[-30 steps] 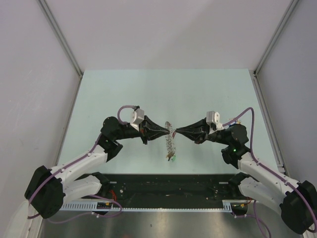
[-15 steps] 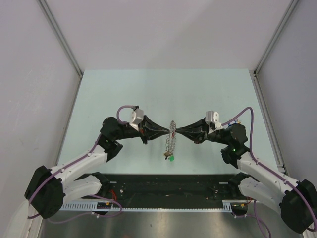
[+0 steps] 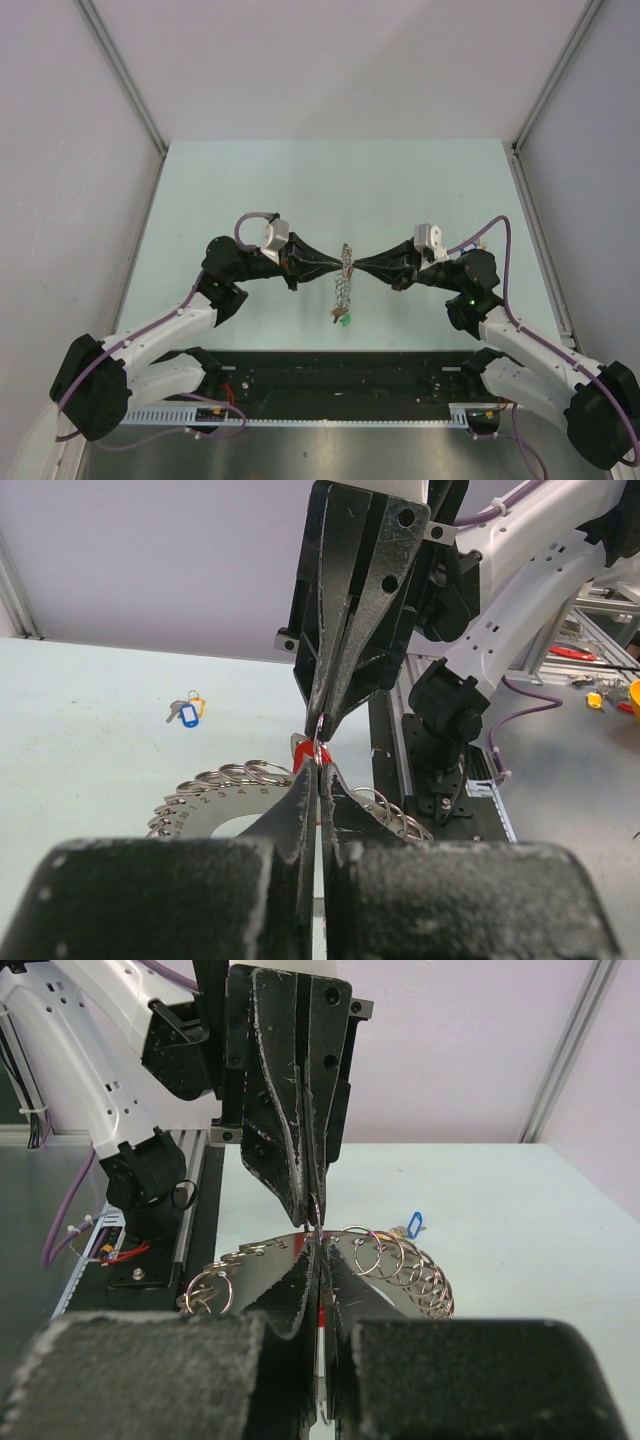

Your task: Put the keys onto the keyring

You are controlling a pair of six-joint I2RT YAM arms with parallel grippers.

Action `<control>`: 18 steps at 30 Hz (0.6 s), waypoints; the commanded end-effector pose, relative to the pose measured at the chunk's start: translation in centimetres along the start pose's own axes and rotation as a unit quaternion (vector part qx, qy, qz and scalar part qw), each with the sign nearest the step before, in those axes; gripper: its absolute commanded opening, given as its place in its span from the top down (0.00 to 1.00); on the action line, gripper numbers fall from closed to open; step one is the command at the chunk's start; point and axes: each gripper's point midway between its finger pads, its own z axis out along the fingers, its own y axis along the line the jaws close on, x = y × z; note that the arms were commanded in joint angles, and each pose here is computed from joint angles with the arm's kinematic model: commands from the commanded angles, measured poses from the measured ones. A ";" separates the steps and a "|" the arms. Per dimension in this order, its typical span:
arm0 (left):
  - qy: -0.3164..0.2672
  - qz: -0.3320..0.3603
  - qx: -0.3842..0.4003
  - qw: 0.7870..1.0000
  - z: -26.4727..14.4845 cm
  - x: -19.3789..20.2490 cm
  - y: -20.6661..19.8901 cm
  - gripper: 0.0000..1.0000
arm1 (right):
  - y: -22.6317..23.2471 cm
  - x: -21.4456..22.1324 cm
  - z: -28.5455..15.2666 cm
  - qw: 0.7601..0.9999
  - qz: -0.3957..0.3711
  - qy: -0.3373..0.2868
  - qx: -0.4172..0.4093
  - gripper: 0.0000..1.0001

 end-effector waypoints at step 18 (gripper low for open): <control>-0.021 0.019 0.010 1.000 0.1 -1.3 -0.4 1.00 | 0.6 -1.4 0.2 0.999 -0.021 -0.022 -0.016 1.00</control>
